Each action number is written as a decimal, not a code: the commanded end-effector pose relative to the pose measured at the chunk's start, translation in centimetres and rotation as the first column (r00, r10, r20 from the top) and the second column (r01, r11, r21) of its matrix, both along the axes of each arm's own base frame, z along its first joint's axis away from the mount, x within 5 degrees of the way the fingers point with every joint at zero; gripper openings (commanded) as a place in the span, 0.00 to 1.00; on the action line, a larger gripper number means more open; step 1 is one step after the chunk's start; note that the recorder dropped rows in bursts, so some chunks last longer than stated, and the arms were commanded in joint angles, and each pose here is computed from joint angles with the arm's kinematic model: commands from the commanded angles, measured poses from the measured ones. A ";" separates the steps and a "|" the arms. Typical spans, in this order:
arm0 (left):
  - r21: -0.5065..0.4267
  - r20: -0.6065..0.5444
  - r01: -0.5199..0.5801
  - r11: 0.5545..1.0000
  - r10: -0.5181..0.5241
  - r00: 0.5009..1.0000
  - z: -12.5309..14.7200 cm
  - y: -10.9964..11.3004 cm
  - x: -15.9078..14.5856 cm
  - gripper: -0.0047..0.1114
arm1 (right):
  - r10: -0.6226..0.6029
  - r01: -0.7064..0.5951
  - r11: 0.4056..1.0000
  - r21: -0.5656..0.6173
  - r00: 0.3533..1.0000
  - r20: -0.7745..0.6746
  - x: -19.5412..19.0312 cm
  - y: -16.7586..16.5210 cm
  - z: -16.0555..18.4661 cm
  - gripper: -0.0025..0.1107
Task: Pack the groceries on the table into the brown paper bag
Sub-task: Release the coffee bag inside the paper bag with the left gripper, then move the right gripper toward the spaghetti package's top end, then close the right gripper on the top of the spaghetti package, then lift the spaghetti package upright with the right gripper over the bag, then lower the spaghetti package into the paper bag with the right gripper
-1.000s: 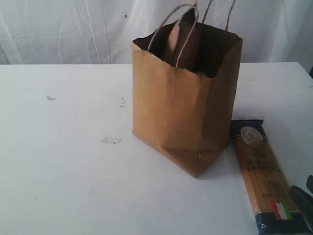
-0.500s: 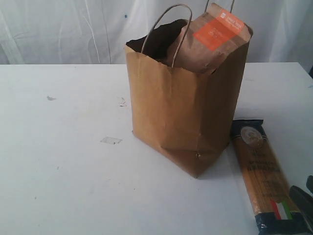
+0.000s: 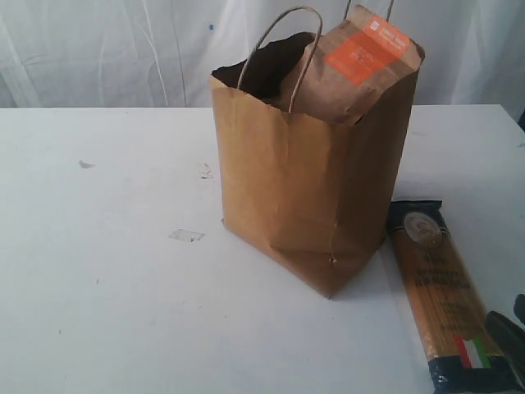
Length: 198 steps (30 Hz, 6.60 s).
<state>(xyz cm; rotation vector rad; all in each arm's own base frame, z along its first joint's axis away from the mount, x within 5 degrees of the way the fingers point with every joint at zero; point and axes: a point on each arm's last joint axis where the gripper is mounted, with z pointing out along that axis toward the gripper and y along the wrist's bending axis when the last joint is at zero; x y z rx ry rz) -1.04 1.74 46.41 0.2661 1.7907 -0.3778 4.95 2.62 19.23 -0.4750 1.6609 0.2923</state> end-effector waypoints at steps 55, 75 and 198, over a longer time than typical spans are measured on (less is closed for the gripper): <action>0.073 -0.172 0.100 0.992 -0.086 0.981 -30.2 -4.3 5.4 0.04 | -0.022 0.037 0.702 0.711 0.999 -0.030 0.1 -0.5 3.1 0.26; 0.073 -0.172 0.100 0.992 -0.086 0.981 -30.2 -4.3 5.4 0.04 | -0.323 0.106 0.926 -0.361 0.718 -0.616 14.0 4.4 9.1 0.76; 0.077 -0.170 0.100 0.992 -0.086 0.982 -30.2 -4.2 5.4 0.04 | 0.010 -0.032 0.992 -0.118 0.984 -0.180 21.7 13.9 25.1 0.02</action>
